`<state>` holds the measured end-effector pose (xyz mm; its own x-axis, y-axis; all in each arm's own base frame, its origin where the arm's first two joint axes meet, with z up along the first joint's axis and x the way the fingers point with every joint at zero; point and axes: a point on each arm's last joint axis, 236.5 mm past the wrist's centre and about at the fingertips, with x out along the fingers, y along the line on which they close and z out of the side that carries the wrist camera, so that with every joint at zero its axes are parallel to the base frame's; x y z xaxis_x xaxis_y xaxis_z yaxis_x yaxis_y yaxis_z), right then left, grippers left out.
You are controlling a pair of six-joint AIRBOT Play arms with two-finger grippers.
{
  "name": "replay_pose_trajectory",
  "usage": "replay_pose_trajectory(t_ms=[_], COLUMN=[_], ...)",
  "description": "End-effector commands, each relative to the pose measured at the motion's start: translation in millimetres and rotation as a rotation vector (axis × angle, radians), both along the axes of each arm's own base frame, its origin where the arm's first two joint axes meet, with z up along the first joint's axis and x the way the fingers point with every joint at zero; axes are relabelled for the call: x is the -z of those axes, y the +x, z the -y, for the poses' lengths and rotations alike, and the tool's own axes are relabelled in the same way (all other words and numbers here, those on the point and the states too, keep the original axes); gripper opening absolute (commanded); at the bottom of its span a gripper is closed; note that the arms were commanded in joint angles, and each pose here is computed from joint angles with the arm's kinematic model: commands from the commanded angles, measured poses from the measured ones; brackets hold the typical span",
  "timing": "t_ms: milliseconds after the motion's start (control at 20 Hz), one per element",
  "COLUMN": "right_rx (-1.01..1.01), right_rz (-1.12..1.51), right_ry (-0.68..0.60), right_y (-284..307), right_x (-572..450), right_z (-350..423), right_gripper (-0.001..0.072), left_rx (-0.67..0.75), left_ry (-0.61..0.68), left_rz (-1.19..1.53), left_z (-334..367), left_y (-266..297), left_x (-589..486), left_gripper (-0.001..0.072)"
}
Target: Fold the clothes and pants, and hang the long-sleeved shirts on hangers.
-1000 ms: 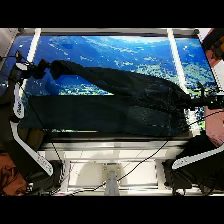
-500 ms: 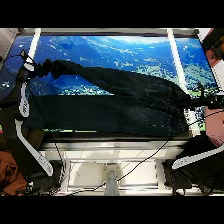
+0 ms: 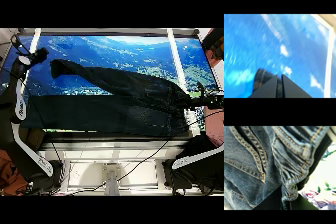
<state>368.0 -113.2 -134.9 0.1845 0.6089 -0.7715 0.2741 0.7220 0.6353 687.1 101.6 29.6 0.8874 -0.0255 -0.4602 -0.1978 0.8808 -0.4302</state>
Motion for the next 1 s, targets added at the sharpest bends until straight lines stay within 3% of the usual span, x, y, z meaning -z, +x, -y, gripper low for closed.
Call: replay_pose_trajectory(t_ms=[0, 50, 250, 300, 450, 600, 750, 950], right_rx=[-0.064, -0.064, -0.064, -0.065, -0.064, -0.064, -0.065, -0.065], right_rz=[-0.056, -0.056, -0.056, -0.056, -0.056, -0.056, -0.056, -0.056], right_ry=[-0.155, -0.155, -0.155, -0.156, -0.156, -0.156, -0.156, -0.156], right_y=[-19, -19, -19, -19, -19, -19, -19, -19], right_x=[22, 22, 22, 22, 22, 22, 22, 22], right_z=[28, 28, 28, 28, 28, 28, 28, 28], right_gripper=[0.0056, 0.0056, 0.0056, 0.0056, 0.0055, 0.0056, 0.0056, 0.0055], left_rx=[0.013, 0.013, 0.037, 0.027, 0.042, 0.076, 0.025, -0.011], left_ry=[0.055, 0.03, 0.021, 0.025, 0.014, 0.015, -0.183, -0.288], left_rz=[0.053, 0.038, 0.013, 0.03, 0.034, -0.026, -0.079, -0.128], left_z=[-1, 0, 9, 5, 14, 23, 28, 22], left_y=[-4, -6, -9, -8, -8, -9, -7, -7], left_x=[-41, -39, -36, -42, -46, -17, 22, 63], left_gripper=[0.007, 0.0097, 0.0522, 0.0554, 0.0503, 0.0498, 0.0497, 0.0559])
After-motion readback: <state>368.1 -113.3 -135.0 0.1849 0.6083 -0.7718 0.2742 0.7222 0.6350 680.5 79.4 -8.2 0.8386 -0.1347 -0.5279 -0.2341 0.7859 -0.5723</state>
